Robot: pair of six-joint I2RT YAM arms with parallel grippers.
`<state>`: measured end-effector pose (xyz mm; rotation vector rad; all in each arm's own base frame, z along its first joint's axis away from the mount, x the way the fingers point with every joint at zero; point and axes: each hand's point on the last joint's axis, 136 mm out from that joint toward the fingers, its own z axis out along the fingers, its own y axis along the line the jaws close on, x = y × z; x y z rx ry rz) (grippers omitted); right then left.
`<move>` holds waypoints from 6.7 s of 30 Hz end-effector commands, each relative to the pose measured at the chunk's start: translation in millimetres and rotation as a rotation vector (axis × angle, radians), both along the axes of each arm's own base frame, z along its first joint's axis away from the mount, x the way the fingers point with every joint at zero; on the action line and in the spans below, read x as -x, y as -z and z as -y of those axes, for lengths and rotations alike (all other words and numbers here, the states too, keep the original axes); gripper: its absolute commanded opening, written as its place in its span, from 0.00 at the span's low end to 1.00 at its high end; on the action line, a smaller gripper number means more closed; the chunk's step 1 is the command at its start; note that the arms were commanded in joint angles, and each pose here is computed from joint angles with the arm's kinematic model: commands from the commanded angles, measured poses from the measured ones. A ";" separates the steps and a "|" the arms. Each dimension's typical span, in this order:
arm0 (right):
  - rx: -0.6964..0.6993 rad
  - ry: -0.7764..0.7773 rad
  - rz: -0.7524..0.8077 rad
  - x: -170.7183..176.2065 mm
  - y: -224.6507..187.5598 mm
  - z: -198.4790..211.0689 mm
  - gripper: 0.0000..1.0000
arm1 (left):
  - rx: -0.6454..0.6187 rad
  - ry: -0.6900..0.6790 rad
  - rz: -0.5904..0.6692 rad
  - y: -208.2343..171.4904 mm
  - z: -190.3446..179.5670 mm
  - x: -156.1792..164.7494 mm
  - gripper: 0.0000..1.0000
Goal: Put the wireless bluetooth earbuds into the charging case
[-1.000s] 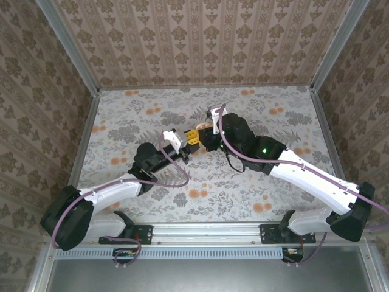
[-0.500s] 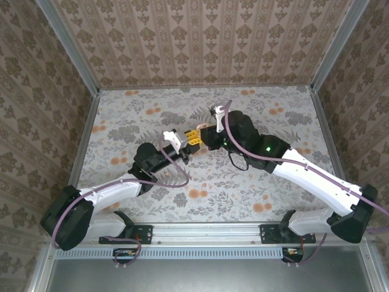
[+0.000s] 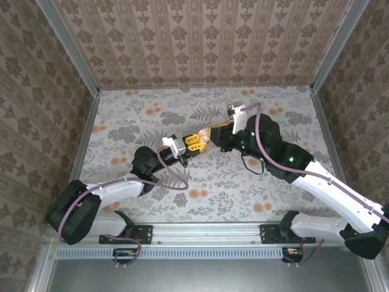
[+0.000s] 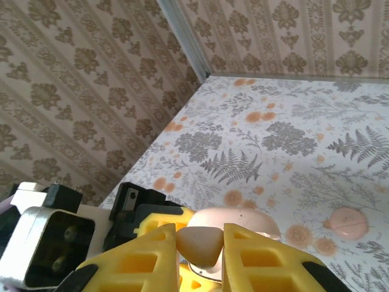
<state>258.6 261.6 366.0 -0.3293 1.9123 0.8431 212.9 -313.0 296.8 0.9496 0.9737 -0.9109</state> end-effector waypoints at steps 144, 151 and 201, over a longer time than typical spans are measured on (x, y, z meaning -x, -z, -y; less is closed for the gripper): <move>0.560 -0.069 -0.866 -29.2 344.6 -183.3 0.34 | -0.163 -0.964 -0.513 62.4 -229.8 -43.4 0.00; 0.638 -0.076 -0.854 -20.8 352.0 -176.9 0.33 | -0.163 -0.965 -0.521 64.7 -230.4 -43.8 0.00; 0.664 -0.073 -0.707 -39.8 309.9 -121.3 0.15 | -0.120 -0.643 -0.447 46.6 -179.3 -37.1 0.00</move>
